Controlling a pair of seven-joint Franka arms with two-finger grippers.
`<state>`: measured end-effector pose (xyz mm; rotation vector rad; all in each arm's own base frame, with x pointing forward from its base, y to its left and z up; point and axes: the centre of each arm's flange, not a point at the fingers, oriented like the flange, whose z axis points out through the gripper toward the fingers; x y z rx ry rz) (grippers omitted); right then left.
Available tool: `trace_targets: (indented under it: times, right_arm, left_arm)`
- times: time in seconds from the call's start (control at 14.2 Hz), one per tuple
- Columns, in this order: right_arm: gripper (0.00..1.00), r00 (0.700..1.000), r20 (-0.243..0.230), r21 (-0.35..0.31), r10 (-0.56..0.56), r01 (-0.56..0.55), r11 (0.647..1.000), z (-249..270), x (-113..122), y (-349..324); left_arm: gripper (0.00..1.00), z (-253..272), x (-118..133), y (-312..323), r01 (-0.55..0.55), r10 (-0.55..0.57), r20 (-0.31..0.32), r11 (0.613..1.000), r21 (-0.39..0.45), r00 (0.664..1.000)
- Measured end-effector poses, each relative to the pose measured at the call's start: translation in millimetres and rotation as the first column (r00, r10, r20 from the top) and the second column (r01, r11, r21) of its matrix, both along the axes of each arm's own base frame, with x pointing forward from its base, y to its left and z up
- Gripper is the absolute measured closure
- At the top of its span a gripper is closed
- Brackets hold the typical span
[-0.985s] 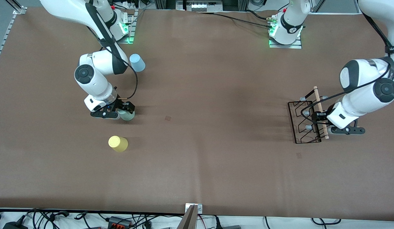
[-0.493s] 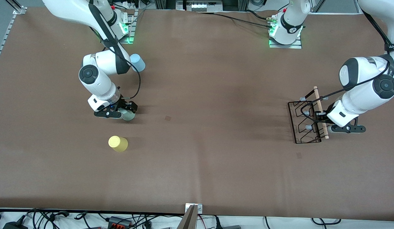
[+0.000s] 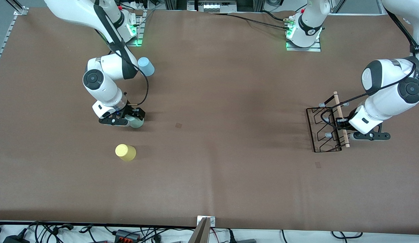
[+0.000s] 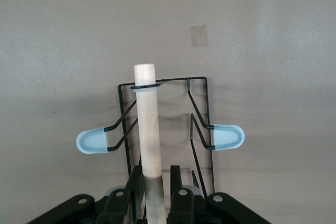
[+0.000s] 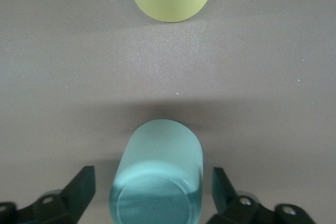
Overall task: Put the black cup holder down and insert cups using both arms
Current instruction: 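Grasp the holder handle and the teal cup with the left and right grippers, then carry the holder to the table center with the left gripper and release it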
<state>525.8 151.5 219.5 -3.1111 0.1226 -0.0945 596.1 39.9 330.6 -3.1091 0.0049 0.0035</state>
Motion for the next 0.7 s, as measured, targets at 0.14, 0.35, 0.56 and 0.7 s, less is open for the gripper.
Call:
trace_targets:
  times: [0.14,0.35,0.56,0.7]
  right_arm:
    - [0.31,1.000,0.002,0.000,0.000,0.000,1.000,0.9,0.2,-0.1]
    - [0.33,1.000,0.002,0.001,-0.001,0.001,1.000,2.4,0.7,-0.3]
    - [0.33,0.998,-0.061,-0.020,0.010,-0.011,1.000,30.8,7.0,-0.5]
    - [0.33,0.993,-0.114,-0.047,0.038,-0.044,0.998,85.1,14.4,-8.9]
  left_arm:
    - [0.79,-0.8,-0.6,0.8,-0.001,0.001,-0.002,1.000,0.000,1.000]
    - [0.84,-0.7,-1.0,0.9,-0.003,0.003,-0.004,1.000,0.000,1.000]
    - [0.84,2.0,-0.1,1.1,-0.003,0.003,-0.009,1.000,0.000,1.000]
    - [0.84,14.2,3.8,1.6,-0.005,0.005,-0.030,1.000,0.002,1.000]
